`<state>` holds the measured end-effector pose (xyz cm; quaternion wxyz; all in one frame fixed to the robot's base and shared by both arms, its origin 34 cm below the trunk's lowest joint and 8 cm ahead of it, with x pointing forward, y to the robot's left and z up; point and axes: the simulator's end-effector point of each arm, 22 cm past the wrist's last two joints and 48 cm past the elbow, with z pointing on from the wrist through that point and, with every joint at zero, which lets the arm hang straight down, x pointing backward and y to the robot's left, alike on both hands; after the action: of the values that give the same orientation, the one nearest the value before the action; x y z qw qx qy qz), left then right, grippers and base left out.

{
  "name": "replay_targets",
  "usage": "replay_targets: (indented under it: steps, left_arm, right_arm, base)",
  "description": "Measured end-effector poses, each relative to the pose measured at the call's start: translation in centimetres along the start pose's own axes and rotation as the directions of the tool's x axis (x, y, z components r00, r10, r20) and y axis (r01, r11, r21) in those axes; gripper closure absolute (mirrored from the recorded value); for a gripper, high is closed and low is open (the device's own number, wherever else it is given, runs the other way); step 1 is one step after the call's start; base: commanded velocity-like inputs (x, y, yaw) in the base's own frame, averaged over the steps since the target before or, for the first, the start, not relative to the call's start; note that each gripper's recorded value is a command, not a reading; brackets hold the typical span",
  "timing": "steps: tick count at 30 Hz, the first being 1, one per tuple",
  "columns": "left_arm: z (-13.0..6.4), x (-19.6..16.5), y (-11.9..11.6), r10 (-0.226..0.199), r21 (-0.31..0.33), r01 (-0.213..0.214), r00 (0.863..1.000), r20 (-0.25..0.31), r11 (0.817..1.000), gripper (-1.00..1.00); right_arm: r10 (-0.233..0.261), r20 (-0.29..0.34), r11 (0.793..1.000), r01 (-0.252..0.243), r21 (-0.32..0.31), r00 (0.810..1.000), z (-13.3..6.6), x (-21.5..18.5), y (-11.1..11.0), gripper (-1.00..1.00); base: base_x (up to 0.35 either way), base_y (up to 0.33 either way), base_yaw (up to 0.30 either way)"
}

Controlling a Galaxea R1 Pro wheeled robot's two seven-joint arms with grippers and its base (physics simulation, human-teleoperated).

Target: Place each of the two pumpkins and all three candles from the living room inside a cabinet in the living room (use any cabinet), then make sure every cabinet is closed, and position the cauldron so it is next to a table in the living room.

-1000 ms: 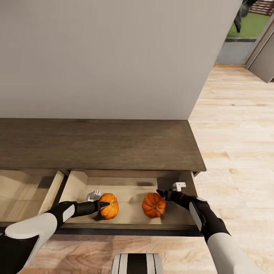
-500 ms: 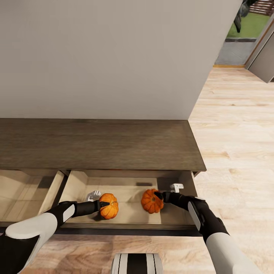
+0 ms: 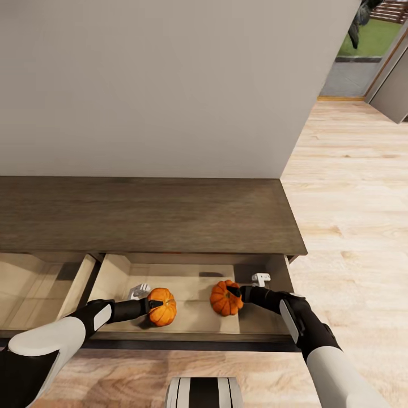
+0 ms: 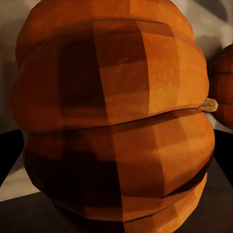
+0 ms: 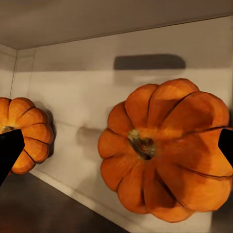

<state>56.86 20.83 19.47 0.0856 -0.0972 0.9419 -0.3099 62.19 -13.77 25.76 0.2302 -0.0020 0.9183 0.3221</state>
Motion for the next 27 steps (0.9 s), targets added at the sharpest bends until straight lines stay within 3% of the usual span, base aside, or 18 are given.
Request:
replay_targets:
  steps: [1, 18, 22, 25, 27]
  left_arm:
    - [0.0, 0.0, 0.0, 0.0, 0.0, 0.0, 1.0, 0.0, 1.0, -1.0]
    - [-0.4, -0.4, 0.4, -0.03, 0.003, 0.03, 0.999, 0.023, 1.0, -1.0]
    - [-2.1, 0.2, 3.4, -0.032, -0.035, 0.033, 0.999, 0.017, 0.999, -1.0]
    - [-2.1, 0.1, 2.5, -0.037, 0.007, 0.037, 0.999, 0.02, 0.999, -1.0]
    - [-4.1, -1.3, 4.0, -0.027, 0.008, 0.027, 0.999, 0.038, 1.0, -1.0]
  right_arm:
    - [0.0, 0.0, 1.0, 0.0, 0.0, 1.0, 0.0, 0.0, 0.0, -1.0]
    - [0.0, 0.0, 1.0, 0.0, 0.0, 1.0, 0.0, 0.0, 0.0, -1.0]
    - [0.0, 0.0, 1.0, 0.0, 0.0, 1.0, 0.0, 0.0, 0.0, -1.0]
    - [0.0, -0.001, 1.0, 0.0, 0.001, 1.0, 0.0, 0.1, 0.0, -1.0]
    - [0.001, -0.002, 1.0, -0.001, 0.0, 1.0, 0.0, 0.1, -0.1, -1.0]
  base:
    - [0.0, 0.0, 0.0]
    - [0.0, 0.0, 0.0]
    - [0.0, 0.0, 0.0]
    - [0.0, 0.0, 0.0]
    - [0.0, 0.0, 0.0]
